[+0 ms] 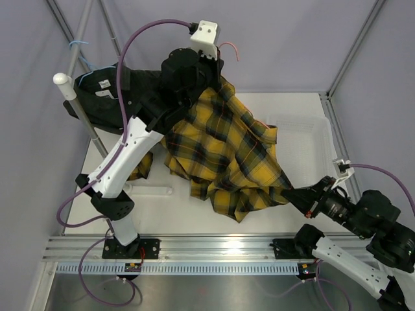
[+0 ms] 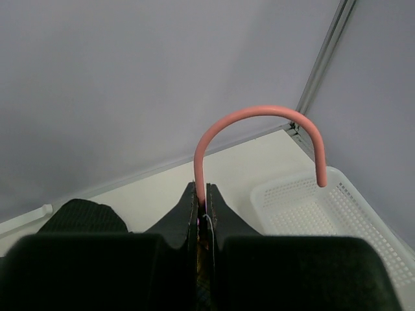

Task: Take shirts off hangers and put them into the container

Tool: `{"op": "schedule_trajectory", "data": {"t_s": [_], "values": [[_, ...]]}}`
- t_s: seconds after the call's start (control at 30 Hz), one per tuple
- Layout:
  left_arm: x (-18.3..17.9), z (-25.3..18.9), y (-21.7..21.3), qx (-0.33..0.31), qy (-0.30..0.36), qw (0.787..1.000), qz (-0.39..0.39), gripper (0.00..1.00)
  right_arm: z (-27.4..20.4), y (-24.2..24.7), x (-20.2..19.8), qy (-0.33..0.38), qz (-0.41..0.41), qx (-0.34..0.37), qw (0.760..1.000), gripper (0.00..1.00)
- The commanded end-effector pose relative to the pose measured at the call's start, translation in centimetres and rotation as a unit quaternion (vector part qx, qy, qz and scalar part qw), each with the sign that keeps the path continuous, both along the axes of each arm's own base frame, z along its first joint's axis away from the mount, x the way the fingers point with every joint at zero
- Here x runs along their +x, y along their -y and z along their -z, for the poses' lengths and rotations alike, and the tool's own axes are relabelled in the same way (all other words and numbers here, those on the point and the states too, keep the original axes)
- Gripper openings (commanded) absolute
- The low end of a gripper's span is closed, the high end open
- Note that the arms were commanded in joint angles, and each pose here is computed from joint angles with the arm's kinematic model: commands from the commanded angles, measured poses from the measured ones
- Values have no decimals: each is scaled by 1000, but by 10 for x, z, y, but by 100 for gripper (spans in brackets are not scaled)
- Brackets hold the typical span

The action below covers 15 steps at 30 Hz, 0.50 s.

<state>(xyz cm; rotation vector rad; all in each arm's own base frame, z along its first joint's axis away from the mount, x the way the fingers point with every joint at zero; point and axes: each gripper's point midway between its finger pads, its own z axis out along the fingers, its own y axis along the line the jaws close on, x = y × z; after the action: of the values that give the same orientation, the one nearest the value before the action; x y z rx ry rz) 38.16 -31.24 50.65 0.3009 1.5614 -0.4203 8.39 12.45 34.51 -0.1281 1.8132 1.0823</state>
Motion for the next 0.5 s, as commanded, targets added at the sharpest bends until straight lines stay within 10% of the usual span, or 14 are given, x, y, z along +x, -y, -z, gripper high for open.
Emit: {"op": "schedule_trajectory", "data": {"t_s": [0.0, 0.47], "values": [[-7, -91, -57, -82, 100, 990, -59, 0, 49, -3, -7, -93, 1, -19, 996, 0], [-74, -83, -55, -193, 1, 980, 55, 0, 100, -130, 101, -120, -12, -44, 992, 0]]}}
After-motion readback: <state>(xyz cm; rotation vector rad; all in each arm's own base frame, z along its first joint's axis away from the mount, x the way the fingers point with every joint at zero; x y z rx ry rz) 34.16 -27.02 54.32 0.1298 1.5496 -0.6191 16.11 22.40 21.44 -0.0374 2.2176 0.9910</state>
